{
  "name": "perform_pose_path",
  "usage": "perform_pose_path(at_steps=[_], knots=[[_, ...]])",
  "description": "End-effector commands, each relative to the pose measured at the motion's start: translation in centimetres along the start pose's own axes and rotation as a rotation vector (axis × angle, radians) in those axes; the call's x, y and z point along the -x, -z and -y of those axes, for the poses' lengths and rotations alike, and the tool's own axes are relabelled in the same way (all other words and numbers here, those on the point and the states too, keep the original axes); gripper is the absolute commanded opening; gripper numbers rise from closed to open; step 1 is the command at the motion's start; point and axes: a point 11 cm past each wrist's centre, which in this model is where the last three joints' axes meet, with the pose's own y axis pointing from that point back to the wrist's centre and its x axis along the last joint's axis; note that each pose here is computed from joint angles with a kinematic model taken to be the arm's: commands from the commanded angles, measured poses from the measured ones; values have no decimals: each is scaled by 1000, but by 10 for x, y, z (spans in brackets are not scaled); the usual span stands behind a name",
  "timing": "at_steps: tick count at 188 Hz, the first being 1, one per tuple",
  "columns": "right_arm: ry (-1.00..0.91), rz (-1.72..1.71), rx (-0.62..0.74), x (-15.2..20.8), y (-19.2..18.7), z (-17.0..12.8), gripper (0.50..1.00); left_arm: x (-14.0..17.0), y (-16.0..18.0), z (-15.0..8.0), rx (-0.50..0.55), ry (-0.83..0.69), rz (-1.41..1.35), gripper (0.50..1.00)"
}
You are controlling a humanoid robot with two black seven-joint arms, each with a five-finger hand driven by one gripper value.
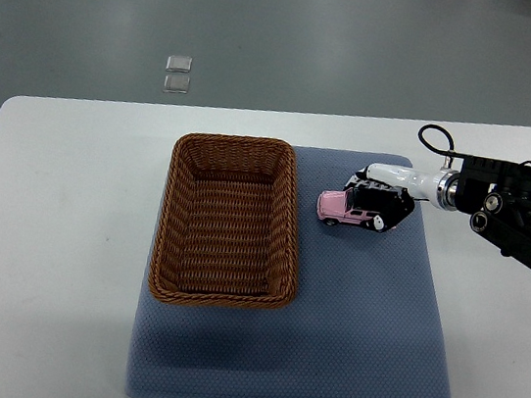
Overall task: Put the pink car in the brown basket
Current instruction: 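Lower the right hand and close its fingers around the pink car, then lift the held car and carry it over the wicker basket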
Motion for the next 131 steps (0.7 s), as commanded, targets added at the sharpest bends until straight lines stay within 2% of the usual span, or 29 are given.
perform_pose_path(at_steps=[1, 37, 67, 88, 131], knots=[[-10, -7, -10, -10, 5, -2, 500, -1, 0, 0, 0, -2, 0, 1000], [-45, -41, -14, -54, 11, -23, 500, -1, 0, 0, 0, -2, 0, 1000], [-44, -61, -94, -77, 44, -36, 500, -1, 0, 0, 0, -2, 0, 1000], [-58, -72, -133, -89, 65, -34, 500, -1, 0, 0, 0, -2, -2, 1000], [-10, -118, -227, -77, 129, -5, 500, 0, 0, 0, 1, 1, -2, 1000]])
